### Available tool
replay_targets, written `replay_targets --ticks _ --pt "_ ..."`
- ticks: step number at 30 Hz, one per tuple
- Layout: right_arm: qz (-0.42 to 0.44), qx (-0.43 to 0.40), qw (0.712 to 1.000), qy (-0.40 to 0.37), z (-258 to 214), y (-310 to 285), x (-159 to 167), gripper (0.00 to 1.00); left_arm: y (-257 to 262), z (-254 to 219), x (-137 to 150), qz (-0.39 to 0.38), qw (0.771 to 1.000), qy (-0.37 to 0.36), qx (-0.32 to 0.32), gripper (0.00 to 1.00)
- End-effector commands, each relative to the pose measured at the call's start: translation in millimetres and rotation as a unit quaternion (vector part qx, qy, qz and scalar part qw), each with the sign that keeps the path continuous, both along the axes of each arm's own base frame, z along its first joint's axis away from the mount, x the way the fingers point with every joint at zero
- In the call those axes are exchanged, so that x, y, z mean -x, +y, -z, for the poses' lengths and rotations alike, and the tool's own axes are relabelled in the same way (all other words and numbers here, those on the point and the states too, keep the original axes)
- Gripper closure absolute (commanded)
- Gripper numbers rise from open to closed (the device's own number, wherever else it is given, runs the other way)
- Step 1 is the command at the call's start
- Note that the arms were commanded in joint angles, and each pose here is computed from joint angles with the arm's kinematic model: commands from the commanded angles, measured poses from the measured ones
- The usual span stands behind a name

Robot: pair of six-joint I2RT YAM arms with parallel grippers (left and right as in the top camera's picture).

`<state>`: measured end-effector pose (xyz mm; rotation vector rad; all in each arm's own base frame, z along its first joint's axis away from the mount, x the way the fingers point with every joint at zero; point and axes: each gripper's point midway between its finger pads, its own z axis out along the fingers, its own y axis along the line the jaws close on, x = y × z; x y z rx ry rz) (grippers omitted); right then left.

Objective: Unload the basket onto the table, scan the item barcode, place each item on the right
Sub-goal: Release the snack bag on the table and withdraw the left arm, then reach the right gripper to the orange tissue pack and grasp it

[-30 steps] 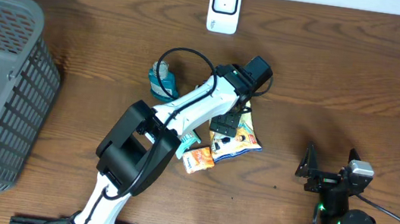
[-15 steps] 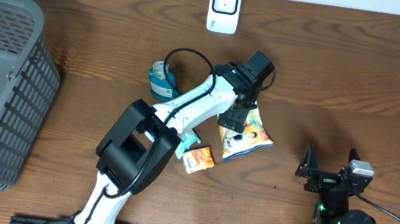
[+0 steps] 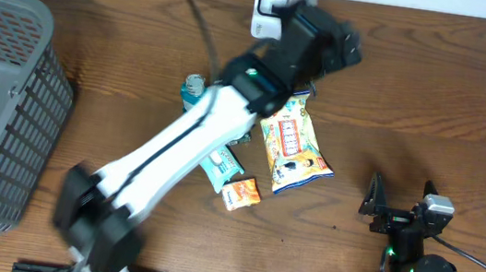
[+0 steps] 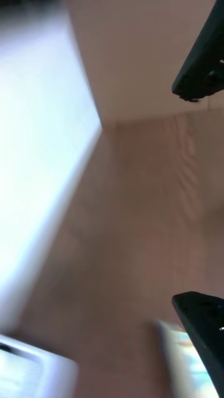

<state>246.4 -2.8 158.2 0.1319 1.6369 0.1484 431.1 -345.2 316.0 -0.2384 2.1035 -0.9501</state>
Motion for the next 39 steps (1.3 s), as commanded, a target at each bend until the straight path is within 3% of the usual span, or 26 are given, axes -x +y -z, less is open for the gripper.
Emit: replay_targets --ticks 1,7,13,17,18,19,23,32,39 --pt "-0.002 0.006 1.0 0.0 0 1 0 0.01 27 -90 16 0.048 0.965 -0.217 -0.141 0.02" --pt "-0.002 0.006 1.0 0.0 0 1 0 0.01 112 -180 44 -0.062 0.89 -0.346 -0.289 0.02" --pt "-0.002 0.006 1.0 0.0 0 1 0 0.01 185 -236 83 -0.144 0.802 -0.391 -0.427 0.02" --pt "-0.002 0.006 1.0 0.0 0 1 0 0.01 221 -236 98 -0.189 0.79 -0.352 -0.464 0.02" --pt "-0.002 0.006 1.0 0.0 0 1 0 0.01 233 -225 102 -0.181 0.776 -0.328 -0.507 0.02" --pt "-0.002 0.006 1.0 0.0 0 1 0 0.01 235 -227 107 -0.173 0.771 -0.337 -0.512 0.02" --pt "-0.002 0.006 1.0 0.0 0 1 0 0.01 255 -229 130 -0.178 0.777 -0.338 -0.5 0.02" --pt "-0.002 0.006 1.0 0.0 0 1 0 0.01 333 -241 220 -0.252 0.809 -0.379 -0.371 0.02" --pt "0.015 0.007 1.0 0.002 1 -5 0 0.01 394 -253 281 -0.383 0.796 -0.386 -0.266 0.02"
